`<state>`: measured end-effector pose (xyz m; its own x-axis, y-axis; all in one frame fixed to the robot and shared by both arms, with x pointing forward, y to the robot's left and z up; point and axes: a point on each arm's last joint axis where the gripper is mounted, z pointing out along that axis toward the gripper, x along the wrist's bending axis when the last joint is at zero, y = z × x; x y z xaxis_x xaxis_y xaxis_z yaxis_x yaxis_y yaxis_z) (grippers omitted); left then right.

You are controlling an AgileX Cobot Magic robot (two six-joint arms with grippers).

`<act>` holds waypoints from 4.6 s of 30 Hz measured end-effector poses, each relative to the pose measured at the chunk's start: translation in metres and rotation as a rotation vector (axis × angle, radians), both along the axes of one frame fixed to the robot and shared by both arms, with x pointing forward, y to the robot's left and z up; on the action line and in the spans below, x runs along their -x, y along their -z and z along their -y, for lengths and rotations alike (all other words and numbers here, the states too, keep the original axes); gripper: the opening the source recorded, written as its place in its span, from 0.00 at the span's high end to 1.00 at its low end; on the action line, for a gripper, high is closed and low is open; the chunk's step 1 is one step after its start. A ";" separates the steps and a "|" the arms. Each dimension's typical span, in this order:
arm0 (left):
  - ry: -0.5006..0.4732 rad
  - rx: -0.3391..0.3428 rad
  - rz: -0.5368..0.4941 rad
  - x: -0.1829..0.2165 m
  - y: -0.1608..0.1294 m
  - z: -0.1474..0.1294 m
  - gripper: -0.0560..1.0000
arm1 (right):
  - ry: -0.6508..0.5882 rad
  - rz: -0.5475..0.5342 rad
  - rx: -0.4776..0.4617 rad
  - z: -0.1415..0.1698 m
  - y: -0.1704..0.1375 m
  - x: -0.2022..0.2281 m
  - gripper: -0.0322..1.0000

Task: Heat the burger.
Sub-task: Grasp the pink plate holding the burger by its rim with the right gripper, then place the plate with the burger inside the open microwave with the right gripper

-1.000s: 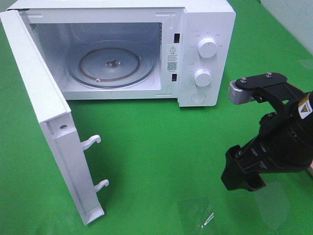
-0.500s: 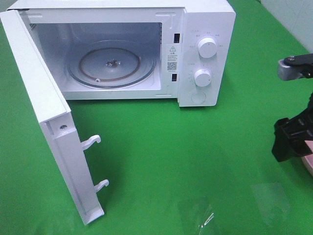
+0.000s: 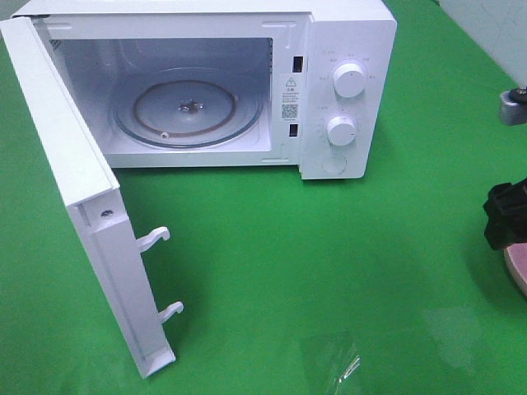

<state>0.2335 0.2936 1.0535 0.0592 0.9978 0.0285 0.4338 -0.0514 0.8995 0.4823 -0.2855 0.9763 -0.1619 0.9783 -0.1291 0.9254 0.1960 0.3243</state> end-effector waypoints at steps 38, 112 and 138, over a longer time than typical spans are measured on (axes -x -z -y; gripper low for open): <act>0.000 0.000 0.000 0.000 0.000 0.000 0.02 | 0.102 -0.147 0.014 0.019 0.093 -0.043 0.21; 0.000 0.000 0.000 0.000 0.000 0.000 0.02 | -0.164 -0.130 0.346 -0.062 0.032 0.032 0.93; 0.000 0.000 0.000 0.000 0.000 0.000 0.02 | -0.393 -0.052 0.386 -0.092 0.011 0.102 0.93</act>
